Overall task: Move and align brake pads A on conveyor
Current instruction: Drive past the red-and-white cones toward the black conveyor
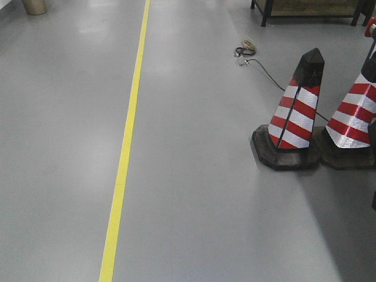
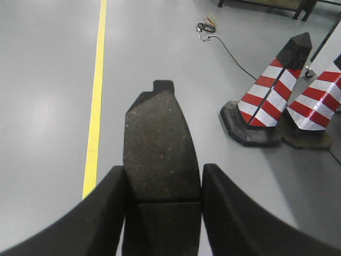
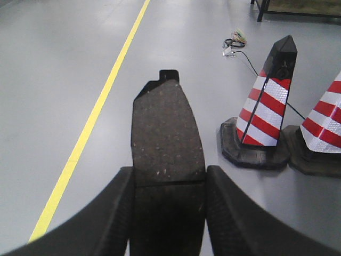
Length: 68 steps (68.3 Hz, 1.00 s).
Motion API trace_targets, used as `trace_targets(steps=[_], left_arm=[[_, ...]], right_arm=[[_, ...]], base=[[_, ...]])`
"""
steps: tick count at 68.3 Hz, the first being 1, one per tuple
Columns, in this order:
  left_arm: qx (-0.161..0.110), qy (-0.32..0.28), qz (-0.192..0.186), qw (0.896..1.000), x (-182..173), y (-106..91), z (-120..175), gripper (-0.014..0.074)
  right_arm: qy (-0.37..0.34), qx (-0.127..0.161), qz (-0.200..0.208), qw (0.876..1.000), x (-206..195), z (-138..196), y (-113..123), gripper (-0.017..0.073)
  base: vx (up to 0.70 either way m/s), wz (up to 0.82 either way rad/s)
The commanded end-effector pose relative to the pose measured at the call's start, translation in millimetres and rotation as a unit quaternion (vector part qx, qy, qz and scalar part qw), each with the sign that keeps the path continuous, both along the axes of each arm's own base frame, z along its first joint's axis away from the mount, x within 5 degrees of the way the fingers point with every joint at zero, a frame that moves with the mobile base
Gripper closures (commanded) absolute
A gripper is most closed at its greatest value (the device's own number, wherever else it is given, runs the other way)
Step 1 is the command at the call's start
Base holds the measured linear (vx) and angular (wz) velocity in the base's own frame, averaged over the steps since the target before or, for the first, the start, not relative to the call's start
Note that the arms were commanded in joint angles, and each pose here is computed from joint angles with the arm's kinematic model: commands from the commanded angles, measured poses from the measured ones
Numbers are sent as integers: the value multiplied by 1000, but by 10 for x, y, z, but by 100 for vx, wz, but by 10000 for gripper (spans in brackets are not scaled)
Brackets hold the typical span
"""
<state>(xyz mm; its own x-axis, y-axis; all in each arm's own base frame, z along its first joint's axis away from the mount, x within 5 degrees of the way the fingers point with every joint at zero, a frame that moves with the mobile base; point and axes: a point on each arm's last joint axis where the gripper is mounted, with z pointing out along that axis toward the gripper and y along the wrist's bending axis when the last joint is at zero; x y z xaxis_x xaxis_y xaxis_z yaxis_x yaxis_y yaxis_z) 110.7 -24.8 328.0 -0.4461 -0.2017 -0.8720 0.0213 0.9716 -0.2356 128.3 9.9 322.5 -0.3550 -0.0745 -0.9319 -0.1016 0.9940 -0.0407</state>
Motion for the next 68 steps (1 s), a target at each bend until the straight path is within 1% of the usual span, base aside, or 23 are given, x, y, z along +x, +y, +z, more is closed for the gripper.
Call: trace_targets(steps=[1, 68], left_arm=[[-7, -48, -18, 999, 20, -32, 152, 413], [-7, -48, -17, 999, 20, -32, 151, 413]], right_arm=[[-63, 1, -2, 998, 20, 185, -3, 482], [-64, 1, -2, 998, 21, 186, -3, 482]], base=[[53, -2], [50, -7]])
